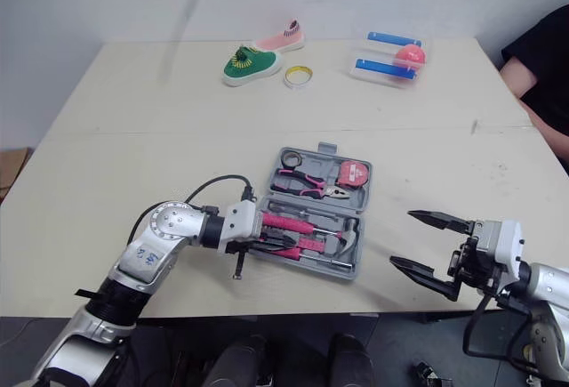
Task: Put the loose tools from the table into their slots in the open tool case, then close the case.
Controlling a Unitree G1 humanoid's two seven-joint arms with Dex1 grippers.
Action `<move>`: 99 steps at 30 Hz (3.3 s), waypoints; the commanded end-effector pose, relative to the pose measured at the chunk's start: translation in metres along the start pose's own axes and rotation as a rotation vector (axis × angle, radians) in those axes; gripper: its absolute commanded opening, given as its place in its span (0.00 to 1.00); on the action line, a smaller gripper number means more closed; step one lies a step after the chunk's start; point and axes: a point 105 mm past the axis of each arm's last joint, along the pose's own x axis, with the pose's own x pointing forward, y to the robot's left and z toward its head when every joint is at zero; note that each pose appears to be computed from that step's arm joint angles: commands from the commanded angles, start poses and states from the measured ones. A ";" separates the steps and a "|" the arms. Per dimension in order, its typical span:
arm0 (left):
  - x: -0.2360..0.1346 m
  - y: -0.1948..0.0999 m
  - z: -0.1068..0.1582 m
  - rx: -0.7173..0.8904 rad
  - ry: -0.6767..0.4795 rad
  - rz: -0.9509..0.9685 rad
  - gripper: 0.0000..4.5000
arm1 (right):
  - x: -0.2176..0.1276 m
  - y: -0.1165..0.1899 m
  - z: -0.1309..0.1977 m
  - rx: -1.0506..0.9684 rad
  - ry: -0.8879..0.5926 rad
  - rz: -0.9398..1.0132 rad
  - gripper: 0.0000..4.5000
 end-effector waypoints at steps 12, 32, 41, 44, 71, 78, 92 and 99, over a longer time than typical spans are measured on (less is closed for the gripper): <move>0.003 -0.012 -0.026 -0.049 0.098 -0.043 0.01 | -0.006 0.004 0.002 -0.012 -0.019 -0.002 1.00; 0.007 -0.047 -0.089 -0.296 0.467 -0.136 0.01 | -0.006 0.004 0.000 0.003 -0.028 -0.038 1.00; 0.009 -0.046 -0.098 -0.335 0.484 -0.100 0.01 | -0.008 -0.001 -0.005 0.019 -0.034 -0.092 1.00; 0.018 -0.029 -0.061 -0.232 0.250 -0.067 0.01 | -0.008 -0.010 -0.002 0.012 -0.062 -0.133 1.00; -0.080 0.066 -0.031 -0.244 -0.006 0.528 0.00 | 0.034 -0.038 -0.050 0.014 0.347 -0.102 0.01; -0.053 0.085 -0.040 -0.286 0.046 0.530 0.00 | 0.072 -0.042 -0.051 -0.031 0.360 -0.036 0.01; -0.038 0.077 -0.041 -0.333 0.020 0.488 0.00 | 0.088 -0.044 -0.058 -0.032 0.370 -0.016 0.01; -0.034 0.045 -0.038 -0.328 -0.013 0.374 0.00 | 0.103 -0.034 -0.059 -0.104 0.328 0.081 0.01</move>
